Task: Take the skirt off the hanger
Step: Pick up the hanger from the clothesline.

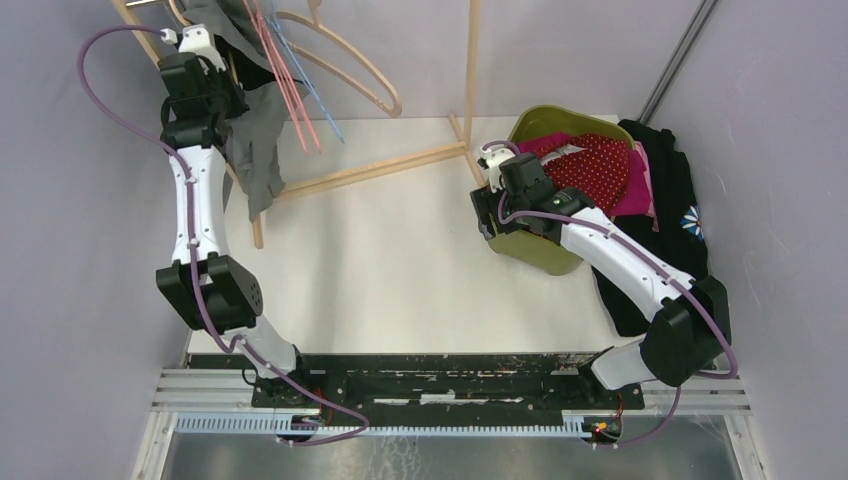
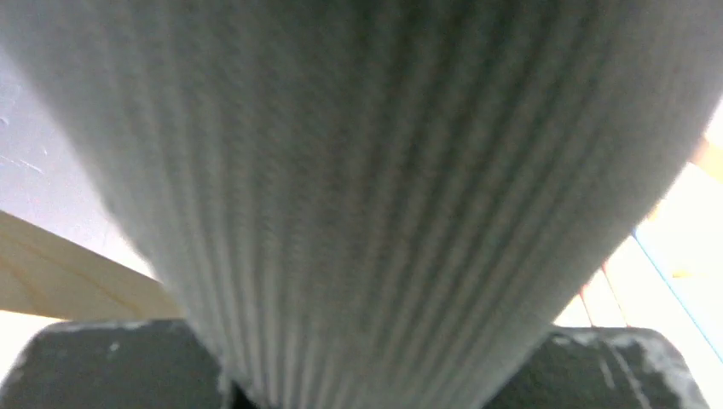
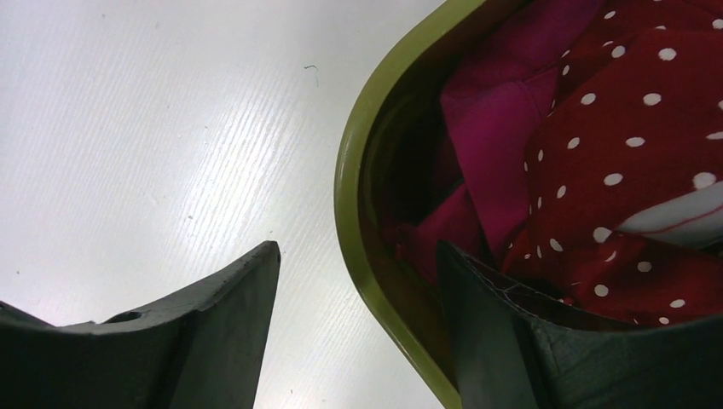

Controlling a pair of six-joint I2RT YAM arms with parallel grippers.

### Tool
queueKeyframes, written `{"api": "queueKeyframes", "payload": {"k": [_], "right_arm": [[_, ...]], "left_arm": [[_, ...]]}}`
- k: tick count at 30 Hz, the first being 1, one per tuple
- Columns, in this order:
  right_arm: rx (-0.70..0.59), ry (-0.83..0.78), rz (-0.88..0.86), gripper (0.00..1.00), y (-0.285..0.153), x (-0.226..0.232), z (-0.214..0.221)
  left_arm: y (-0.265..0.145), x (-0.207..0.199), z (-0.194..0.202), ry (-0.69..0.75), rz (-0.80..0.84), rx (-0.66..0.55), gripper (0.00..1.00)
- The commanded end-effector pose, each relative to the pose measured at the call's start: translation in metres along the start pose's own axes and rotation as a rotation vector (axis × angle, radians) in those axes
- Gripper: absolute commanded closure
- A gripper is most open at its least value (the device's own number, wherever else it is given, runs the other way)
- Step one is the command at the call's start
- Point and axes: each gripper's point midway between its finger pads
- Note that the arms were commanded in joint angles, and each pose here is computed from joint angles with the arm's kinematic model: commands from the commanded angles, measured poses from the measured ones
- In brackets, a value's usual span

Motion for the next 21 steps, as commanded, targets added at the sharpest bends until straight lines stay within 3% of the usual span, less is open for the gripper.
{"api": "queueKeyframes", "payload": {"k": [1,10,17,21], "right_arm": [[-0.066,-0.003,-0.012,0.28,-0.008,0.002,-0.021],[-0.056,-0.001,-0.026,0.28,-0.004,0.005,-0.015],[-0.051,-0.001,-0.029,0.28,-0.001,0.006,-0.014],[-0.048,0.002,-0.033,0.28,0.000,0.007,-0.013]], "left_arm": [[0.002,-0.013,-0.027,0.050,0.072,-0.098,0.97],[-0.020,-0.011,-0.062,0.040,0.039,-0.296,0.97],[-0.072,-0.017,-0.120,0.017,0.035,-0.575,0.97],[-0.086,-0.017,-0.141,0.030,0.024,-0.667,0.97]]}}
Point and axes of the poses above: each gripper's point midway between its finger pads, its own y axis out along the fingers, its own x axis along the line the jaws close on, z = x × y, and after that the axes turned 8 degrees about -y, right-handed
